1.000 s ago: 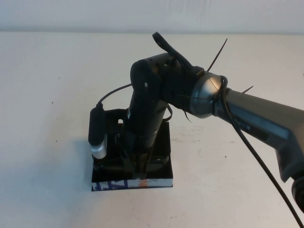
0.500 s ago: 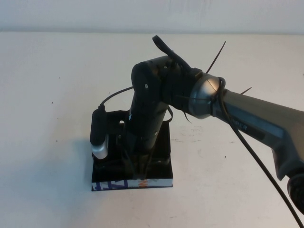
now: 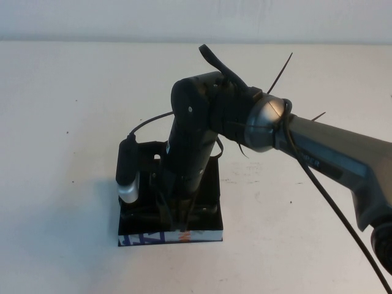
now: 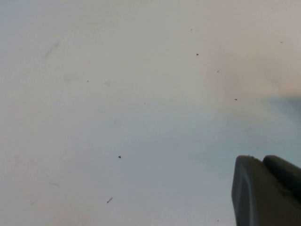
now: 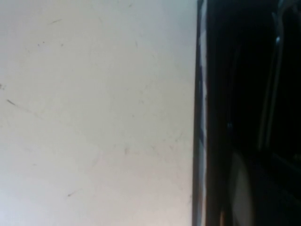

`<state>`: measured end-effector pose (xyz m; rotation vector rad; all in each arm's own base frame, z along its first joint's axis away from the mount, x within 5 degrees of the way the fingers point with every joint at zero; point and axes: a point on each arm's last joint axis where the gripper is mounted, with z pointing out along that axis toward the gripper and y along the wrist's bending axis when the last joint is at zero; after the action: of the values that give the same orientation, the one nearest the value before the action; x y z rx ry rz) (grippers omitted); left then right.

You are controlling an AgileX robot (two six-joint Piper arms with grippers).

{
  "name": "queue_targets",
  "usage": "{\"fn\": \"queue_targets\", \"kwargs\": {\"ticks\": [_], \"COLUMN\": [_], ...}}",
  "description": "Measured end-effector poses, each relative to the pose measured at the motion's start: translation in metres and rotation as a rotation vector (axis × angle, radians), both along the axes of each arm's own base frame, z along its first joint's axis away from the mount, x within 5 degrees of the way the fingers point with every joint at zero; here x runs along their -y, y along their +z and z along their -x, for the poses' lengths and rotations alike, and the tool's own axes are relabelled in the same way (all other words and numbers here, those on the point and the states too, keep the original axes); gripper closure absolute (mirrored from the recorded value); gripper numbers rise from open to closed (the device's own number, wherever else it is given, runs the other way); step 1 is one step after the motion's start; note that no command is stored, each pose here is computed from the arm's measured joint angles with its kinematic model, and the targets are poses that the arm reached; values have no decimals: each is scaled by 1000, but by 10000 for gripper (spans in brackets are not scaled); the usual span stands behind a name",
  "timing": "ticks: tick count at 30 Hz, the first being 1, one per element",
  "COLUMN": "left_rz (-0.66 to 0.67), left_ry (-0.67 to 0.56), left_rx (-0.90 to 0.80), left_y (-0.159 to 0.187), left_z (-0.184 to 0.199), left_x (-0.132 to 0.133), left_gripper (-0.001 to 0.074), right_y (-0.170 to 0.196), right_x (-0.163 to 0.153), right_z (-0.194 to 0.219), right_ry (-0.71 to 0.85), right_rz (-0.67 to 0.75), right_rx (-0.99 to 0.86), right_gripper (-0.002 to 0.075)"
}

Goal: Return glasses to glasses case
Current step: Place the glasses in the glasses case

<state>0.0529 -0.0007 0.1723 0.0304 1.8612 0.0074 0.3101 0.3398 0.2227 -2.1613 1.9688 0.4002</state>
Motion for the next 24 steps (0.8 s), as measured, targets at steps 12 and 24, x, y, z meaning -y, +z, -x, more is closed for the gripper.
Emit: {"fn": "queue_targets", "kwargs": {"ticks": [12,24], "left_rz": [0,0], "left_ry": [0,0], "left_rx": [0,0], "left_y": [0,0], "left_z": [0,0], "left_x": [0,0], "left_gripper": [736,736], "right_y": [-9,-10], "right_x": [3,3], "right_z": [-5,-5], "right_ry": [-14,-17], "right_rz": [12,9], "right_rx": [-21,-29], "right_gripper": [721,718]}}
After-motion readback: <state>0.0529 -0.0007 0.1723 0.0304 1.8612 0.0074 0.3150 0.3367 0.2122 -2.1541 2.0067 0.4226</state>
